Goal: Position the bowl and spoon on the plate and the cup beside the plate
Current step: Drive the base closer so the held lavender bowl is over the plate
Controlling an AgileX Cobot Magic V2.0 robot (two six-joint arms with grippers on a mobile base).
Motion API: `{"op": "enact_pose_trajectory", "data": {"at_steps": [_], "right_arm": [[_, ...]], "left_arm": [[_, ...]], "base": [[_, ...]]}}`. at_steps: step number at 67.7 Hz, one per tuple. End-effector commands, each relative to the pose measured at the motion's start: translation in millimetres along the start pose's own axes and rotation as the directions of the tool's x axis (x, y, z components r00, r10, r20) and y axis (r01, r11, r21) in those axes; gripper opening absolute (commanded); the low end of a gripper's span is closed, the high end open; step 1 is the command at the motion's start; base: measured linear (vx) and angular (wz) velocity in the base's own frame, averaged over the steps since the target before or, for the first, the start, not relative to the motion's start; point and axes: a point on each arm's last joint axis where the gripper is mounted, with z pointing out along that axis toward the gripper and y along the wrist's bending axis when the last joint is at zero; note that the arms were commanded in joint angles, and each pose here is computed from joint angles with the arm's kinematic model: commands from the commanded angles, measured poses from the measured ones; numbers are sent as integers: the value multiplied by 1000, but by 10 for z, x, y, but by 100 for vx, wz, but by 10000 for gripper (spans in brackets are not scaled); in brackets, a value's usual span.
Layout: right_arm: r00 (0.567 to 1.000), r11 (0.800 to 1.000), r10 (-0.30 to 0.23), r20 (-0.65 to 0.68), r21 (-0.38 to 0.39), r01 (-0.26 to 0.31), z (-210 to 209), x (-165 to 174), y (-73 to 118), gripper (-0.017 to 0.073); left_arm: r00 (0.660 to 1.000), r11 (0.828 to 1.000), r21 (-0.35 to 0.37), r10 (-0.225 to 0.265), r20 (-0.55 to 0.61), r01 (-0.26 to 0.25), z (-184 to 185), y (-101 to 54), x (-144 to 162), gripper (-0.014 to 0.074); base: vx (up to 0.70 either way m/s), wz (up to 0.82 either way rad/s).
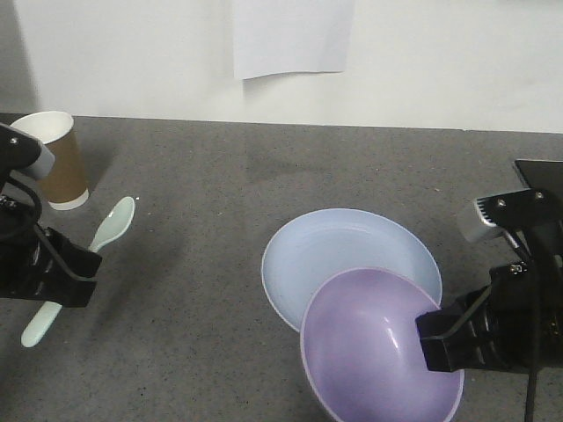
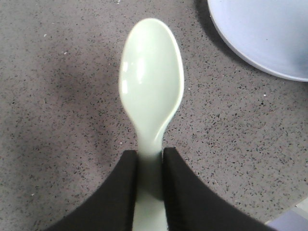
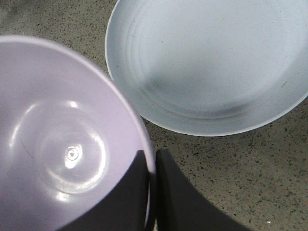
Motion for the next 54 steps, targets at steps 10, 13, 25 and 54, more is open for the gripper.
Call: {"op": "enact_pose_trajectory", "data": {"at_steps": [10,13,25,54], "right_arm": [[996,1000,2,85,-14,-1,-91,-99,40,-1],[996,1000,2,85,-14,-1,-91,-99,40,-1],[996,1000,2,85,-14,-1,-91,-99,40,-1],[996,1000,2,85,-14,-1,-91,-99,40,-1]], "left_arm": [[995,1000,-3,-2,96,2,-111,-27,-103,77],[995,1000,-3,-2,96,2,-111,-27,-103,77],[995,1000,-3,-2,96,2,-111,-27,-103,77],[995,1000,-3,-2,96,2,-111,-27,-103,77]], "base": [[0,0],[0,0],[0,0],[0,0]]}}
